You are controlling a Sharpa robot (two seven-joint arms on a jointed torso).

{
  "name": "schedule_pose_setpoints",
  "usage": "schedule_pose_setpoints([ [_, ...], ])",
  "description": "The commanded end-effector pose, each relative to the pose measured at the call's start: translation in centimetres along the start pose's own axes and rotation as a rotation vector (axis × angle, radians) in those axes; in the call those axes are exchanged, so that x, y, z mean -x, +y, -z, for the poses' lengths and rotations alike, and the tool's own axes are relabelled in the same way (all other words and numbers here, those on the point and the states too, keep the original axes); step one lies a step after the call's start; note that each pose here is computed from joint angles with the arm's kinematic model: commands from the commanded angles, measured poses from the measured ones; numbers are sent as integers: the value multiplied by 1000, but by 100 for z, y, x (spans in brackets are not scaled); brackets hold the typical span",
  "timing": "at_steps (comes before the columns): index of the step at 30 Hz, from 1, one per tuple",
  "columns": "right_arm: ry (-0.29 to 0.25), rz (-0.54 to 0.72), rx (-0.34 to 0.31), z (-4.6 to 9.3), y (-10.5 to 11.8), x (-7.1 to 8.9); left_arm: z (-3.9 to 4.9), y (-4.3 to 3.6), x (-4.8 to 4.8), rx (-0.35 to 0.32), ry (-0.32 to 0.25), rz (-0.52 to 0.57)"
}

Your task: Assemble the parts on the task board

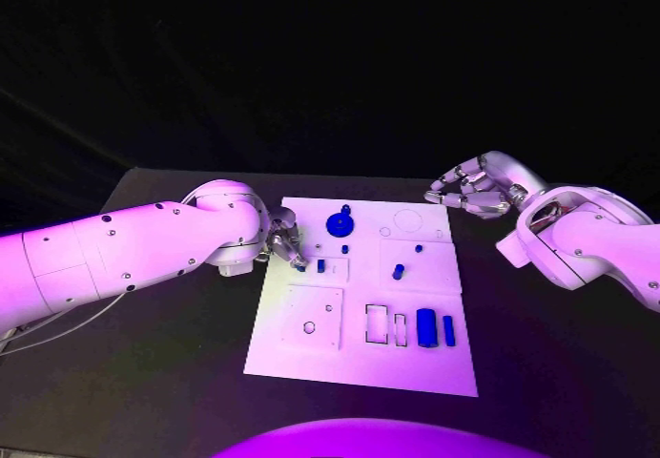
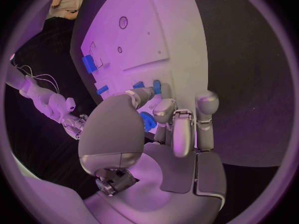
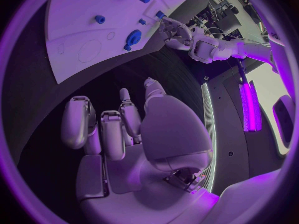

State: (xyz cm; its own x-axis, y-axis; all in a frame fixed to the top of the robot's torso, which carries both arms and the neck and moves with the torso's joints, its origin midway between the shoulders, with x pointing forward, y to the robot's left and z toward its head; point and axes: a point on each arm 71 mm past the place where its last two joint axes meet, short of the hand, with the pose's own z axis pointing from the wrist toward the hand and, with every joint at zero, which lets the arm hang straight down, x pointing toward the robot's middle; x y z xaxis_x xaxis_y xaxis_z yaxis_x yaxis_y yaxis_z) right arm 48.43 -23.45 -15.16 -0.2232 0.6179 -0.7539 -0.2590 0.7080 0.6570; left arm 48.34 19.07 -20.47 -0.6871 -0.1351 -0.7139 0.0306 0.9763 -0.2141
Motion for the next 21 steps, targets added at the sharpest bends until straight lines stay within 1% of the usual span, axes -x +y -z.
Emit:
schedule_pose_setpoints([
  [1,7,5,10,3,9,-7,-10,-12,-43,3,22,-31],
  [7,5,1,9,3,5,-3,-16,-7,-34,9,13,-37],
  [21,1,1,9,0,3,1,-22,-1,-29,13,11,-39],
])
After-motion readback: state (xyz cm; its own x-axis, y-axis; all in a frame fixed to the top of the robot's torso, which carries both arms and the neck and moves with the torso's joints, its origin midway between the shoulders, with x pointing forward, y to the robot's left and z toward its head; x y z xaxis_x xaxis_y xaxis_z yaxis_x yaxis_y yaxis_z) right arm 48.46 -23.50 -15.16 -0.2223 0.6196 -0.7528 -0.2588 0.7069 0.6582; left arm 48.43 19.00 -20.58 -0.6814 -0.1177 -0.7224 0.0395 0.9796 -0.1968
